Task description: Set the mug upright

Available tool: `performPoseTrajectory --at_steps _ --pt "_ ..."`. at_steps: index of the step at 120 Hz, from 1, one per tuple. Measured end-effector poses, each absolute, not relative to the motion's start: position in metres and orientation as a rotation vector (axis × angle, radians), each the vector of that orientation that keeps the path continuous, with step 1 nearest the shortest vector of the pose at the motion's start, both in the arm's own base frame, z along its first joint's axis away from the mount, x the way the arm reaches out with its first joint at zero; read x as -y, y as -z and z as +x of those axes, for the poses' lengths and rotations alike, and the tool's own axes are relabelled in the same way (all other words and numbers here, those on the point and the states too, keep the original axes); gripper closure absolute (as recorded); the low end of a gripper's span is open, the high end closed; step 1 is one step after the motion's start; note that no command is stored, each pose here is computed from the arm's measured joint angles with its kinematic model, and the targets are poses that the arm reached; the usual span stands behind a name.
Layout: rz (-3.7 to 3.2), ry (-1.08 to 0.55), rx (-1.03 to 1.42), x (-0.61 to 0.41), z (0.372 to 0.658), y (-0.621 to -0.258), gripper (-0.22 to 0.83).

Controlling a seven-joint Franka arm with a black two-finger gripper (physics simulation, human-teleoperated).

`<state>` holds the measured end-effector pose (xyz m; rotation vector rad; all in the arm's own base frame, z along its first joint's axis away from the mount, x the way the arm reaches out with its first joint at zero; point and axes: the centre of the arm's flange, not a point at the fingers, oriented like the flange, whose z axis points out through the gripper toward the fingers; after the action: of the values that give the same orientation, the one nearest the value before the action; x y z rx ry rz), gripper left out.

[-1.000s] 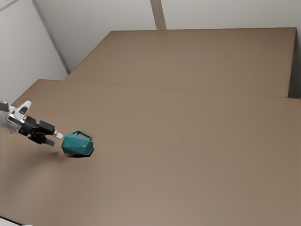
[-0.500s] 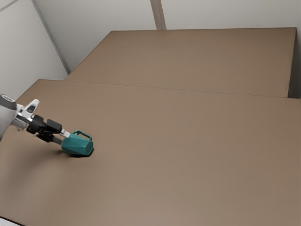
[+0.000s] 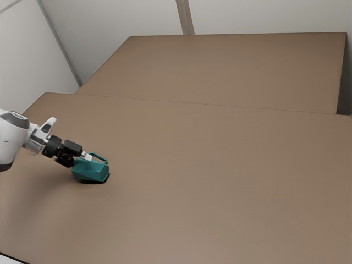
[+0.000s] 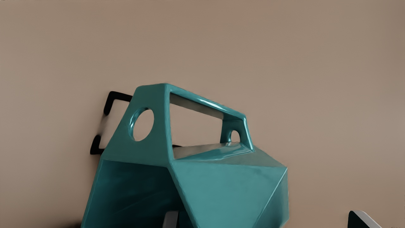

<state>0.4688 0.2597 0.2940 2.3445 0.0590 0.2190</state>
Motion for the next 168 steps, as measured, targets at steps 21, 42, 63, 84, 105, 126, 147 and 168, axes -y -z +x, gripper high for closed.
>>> performPoseTrajectory --at_steps 21,42,63,84,105,126,147,168 --pt "2.331 -0.224 -0.06 -0.256 0.47 -0.293 0.17" --pt "2.332 -0.233 -0.054 -0.254 0.472 -0.295 0.38" --pt "2.337 -0.248 -0.036 -0.25 0.475 -0.304 0.61" --pt "2.349 -0.269 0.002 -0.24 0.48 -0.319 0.72" --pt "2.383 -0.31 0.09 -0.216 0.49 -0.354 0.76" --pt "2.453 -0.308 0.226 -0.187 0.498 -0.384 0.77" --pt "2.542 -0.261 0.355 -0.162 0.503 -0.402 0.78" --pt "2.625 -0.212 0.462 -0.136 0.511 -0.411 0.78"
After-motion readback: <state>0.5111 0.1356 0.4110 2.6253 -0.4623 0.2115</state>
